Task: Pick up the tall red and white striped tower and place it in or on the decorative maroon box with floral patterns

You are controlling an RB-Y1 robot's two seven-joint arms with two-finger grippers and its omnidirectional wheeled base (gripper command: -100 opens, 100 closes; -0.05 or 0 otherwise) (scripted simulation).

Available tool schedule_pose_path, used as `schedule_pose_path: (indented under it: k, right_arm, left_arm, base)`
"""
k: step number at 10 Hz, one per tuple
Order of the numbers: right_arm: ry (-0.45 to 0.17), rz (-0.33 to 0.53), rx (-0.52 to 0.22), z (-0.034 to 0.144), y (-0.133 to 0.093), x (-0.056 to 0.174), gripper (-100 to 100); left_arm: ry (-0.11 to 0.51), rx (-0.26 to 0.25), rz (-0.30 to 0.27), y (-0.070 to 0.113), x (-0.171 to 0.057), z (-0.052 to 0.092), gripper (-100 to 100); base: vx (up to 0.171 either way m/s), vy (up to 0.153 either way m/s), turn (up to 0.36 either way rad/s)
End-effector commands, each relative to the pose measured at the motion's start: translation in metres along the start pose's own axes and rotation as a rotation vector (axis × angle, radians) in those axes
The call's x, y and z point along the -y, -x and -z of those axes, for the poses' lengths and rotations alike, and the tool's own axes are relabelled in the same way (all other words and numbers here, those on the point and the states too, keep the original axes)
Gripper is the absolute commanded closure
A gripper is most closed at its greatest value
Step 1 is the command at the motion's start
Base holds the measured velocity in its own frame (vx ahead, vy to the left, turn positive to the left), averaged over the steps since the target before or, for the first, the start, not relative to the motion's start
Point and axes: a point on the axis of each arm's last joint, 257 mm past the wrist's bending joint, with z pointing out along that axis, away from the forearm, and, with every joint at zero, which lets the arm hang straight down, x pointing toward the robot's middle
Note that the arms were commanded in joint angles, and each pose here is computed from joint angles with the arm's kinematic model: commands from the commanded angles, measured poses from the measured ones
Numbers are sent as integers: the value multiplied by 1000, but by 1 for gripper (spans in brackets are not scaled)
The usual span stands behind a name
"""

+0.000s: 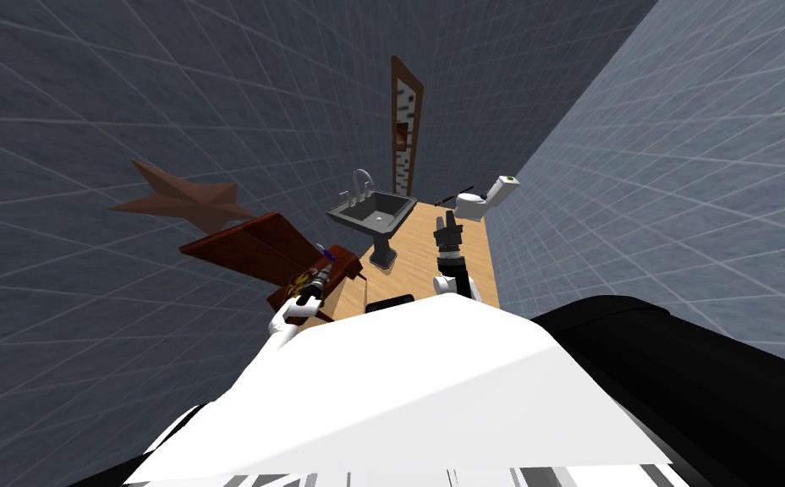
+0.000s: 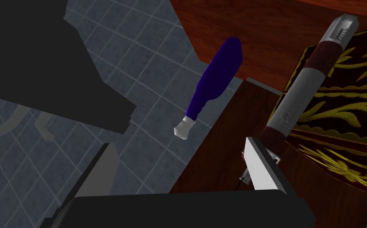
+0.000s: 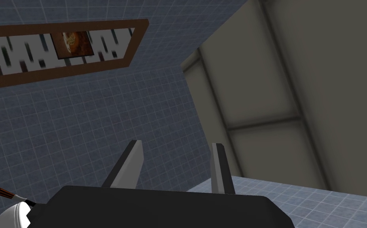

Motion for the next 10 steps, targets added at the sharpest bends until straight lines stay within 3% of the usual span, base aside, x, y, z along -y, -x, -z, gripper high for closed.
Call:
schedule_pose_path:
  k: [1, 6, 7, 9, 10]
  right_arm:
    - [0, 0, 0, 0, 0, 0, 0]
    - [0, 0, 0, 0, 0, 0, 0]
    - [0, 0, 0, 0, 0, 0, 0]
    - [0, 0, 0, 0, 0, 0, 0]
    - [0, 0, 0, 0, 0, 0, 0]
  left_arm:
    - [13, -1, -1, -1, -7, -2, -100]
    - [205, 16, -21, 39, -91, -1, -100]
    - [261, 28, -21, 55, -116, 4, -100]
    - [312, 44, -18, 73, -137, 9, -100]
    - [291, 39, -20, 69, -128, 6, -100]
  base:
    - [1, -11, 0]
    - [40, -39, -38]
    - [70, -43, -58]
    - [84, -29, -40]
    - [40, -4, -7]
